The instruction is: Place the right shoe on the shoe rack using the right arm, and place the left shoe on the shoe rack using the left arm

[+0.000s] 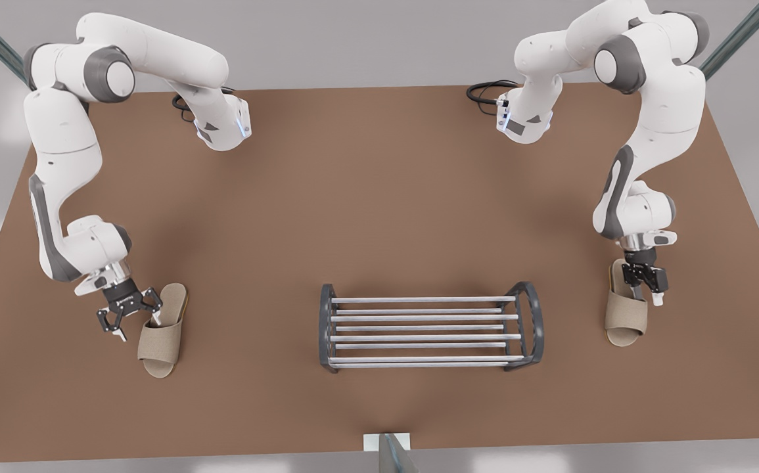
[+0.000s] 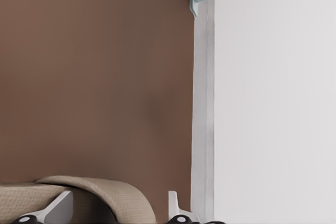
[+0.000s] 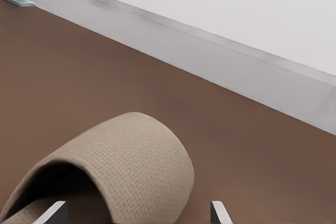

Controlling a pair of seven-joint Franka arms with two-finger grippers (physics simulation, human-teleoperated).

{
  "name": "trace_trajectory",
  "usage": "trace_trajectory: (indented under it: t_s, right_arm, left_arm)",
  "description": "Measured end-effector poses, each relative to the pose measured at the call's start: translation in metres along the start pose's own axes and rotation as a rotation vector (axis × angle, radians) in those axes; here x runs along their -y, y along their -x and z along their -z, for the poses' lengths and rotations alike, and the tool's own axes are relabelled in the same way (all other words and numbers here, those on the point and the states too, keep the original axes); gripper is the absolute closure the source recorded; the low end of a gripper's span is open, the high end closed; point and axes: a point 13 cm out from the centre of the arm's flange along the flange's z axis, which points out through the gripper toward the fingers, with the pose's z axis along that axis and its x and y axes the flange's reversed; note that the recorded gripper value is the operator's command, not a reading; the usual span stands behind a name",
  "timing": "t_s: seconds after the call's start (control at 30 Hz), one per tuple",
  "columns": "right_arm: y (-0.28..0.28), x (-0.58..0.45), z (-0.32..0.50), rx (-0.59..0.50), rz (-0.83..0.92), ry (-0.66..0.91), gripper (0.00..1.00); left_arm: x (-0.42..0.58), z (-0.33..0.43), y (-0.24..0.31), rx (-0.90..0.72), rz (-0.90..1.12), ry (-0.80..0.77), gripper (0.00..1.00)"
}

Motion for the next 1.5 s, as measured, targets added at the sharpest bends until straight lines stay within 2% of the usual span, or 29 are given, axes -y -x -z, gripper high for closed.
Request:
trace_trajectory:
  t_s: [0.4, 0.43, 0.47, 0.6, 0.67, 0.83, 0.87, 0.9, 1.0, 1.1, 1.13, 1.17, 1.2, 1.27, 1.3, 1.33, 1.37, 1.47, 1.5]
  right_arm:
    - [0.002, 0.000, -0.015, 0.004, -0.004, 0.003, 0.02]
    - [0.002, 0.001, -0.016, 0.005, -0.004, 0.002, 0.03]
    - [0.003, 0.004, -0.017, 0.007, -0.003, -0.001, 0.08]
    - [0.002, 0.008, -0.020, 0.008, -0.003, -0.005, 0.10]
    - [0.002, 0.009, -0.022, 0.009, -0.004, -0.006, 0.16]
    - [0.008, 0.013, -0.022, 0.012, 0.001, -0.013, 0.17]
    - [0.010, 0.013, -0.022, 0.013, 0.003, -0.013, 0.20]
    - [0.012, 0.013, -0.022, 0.013, 0.004, -0.013, 0.28]
    - [0.014, 0.014, -0.022, 0.012, 0.004, -0.015, 0.31]
    - [0.019, 0.015, -0.021, 0.013, 0.006, -0.018, 0.35]
    - [0.023, 0.016, -0.020, 0.016, 0.010, -0.020, 0.41]
    - [0.026, 0.017, -0.019, 0.017, 0.012, -0.022, 0.52]
    - [0.028, 0.018, -0.018, 0.017, 0.013, -0.023, 0.56]
    - [0.037, 0.023, -0.014, 0.022, 0.020, -0.031, 0.72]
    - [0.043, 0.025, -0.012, 0.025, 0.026, -0.036, 0.72]
    - [0.051, 0.028, -0.009, 0.030, 0.033, -0.041, 0.76]
    - [0.063, 0.030, -0.006, 0.036, 0.046, -0.047, 0.79]
    - [0.110, 0.031, 0.002, 0.063, 0.102, -0.056, 0.79]
    - [0.130, 0.030, 0.004, 0.077, 0.135, -0.055, 0.79]
  left_arm:
    - [0.022, -0.008, -0.020, -0.029, 0.007, -0.033, 0.07]
    - [0.022, -0.008, -0.023, -0.033, 0.007, -0.033, 0.07]
    - [0.022, -0.009, -0.024, -0.035, 0.008, -0.033, 0.07]
    - [0.023, -0.009, -0.030, -0.044, 0.011, -0.034, 0.07]
    - [0.028, -0.011, -0.034, -0.049, 0.011, -0.042, 0.07]
    - [0.035, -0.019, -0.036, -0.053, 0.009, -0.056, 0.08]
    - [0.035, -0.020, -0.036, -0.053, 0.009, -0.056, 0.08]
    - [0.035, -0.022, -0.036, -0.053, 0.008, -0.056, 0.08]
    - [0.034, -0.028, -0.042, -0.062, 0.008, -0.057, 0.08]
    - [0.035, -0.030, -0.044, -0.065, 0.008, -0.059, 0.20]
    - [0.035, -0.030, -0.045, -0.065, 0.008, -0.059, 0.25]
    - [0.035, -0.030, -0.045, -0.065, 0.008, -0.059, 0.27]
    - [0.035, -0.030, -0.045, -0.065, 0.008, -0.059, 0.28]
    - [0.032, -0.030, -0.045, -0.065, 0.009, -0.055, 0.31]
    - [0.033, -0.031, -0.045, -0.065, 0.009, -0.056, 0.33]
    - [0.036, -0.032, -0.044, -0.065, 0.008, -0.060, 0.46]
    - [0.039, -0.033, -0.045, -0.065, 0.008, -0.063, 0.64]
    - [0.057, -0.035, -0.049, -0.070, 0.010, -0.083, 0.79]
    - [0.077, -0.033, -0.052, -0.073, 0.013, -0.105, 0.79]
